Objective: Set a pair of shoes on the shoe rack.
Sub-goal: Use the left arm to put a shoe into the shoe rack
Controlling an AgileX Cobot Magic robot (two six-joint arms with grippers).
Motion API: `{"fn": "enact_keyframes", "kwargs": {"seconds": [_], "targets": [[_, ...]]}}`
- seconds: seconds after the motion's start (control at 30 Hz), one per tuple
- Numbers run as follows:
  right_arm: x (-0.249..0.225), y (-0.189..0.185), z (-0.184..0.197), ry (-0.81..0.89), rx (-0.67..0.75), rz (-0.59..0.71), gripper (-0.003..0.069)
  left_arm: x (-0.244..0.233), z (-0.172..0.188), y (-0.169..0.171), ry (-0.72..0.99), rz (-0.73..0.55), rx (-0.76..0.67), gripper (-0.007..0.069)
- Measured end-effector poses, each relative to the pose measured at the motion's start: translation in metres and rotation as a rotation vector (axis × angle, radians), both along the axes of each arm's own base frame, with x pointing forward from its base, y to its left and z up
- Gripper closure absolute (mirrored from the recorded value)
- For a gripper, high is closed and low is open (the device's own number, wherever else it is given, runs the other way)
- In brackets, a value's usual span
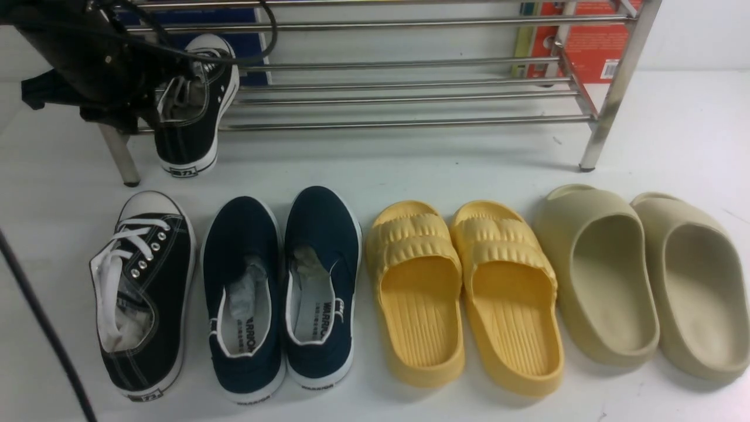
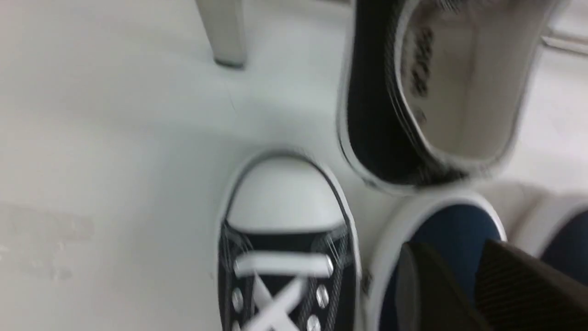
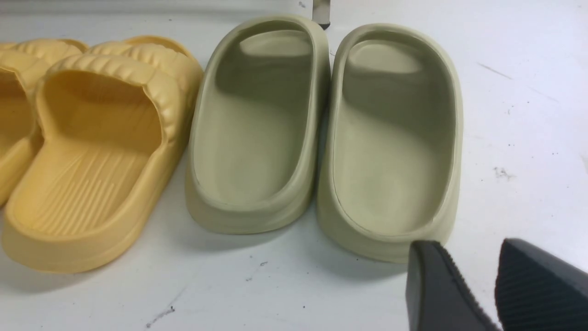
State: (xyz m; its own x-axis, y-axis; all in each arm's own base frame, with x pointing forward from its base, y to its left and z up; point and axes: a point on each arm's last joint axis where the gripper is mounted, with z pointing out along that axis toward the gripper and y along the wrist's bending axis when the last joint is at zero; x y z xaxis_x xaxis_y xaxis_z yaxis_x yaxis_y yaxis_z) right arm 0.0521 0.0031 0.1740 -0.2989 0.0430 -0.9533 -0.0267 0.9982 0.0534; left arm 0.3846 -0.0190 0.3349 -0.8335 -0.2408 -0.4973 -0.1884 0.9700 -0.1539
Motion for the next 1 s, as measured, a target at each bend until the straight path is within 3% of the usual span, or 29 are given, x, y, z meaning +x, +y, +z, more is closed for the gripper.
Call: {"fn": "enact_keyframes", "kwargs": {"seconds": [0.2,0.33,0.43,1.0], "targets": [[0.000,0.000,0.000,0.000,0.000,0.000,0.0419,-0.047,-0.021,-0.004,0.097,-0.094,-0.017,0.0638],[0.000,0.000,0.000,0.000,0.000,0.000,0.0419,-0.039,-0.058,-0.004,0.167,-0.122,-0.005,0.0638],[0.000,0.000,0.000,0.000,0.000,0.000,0.0419,-0.021,-0.077,-0.005,0.123,-0.119,-0.002,0.0638],[0.000,0.000,0.000,0.000,0.000,0.000,0.0419,0.021,-0.095,-0.002,-0.175,-0.102,0.048,0.0638]]}}
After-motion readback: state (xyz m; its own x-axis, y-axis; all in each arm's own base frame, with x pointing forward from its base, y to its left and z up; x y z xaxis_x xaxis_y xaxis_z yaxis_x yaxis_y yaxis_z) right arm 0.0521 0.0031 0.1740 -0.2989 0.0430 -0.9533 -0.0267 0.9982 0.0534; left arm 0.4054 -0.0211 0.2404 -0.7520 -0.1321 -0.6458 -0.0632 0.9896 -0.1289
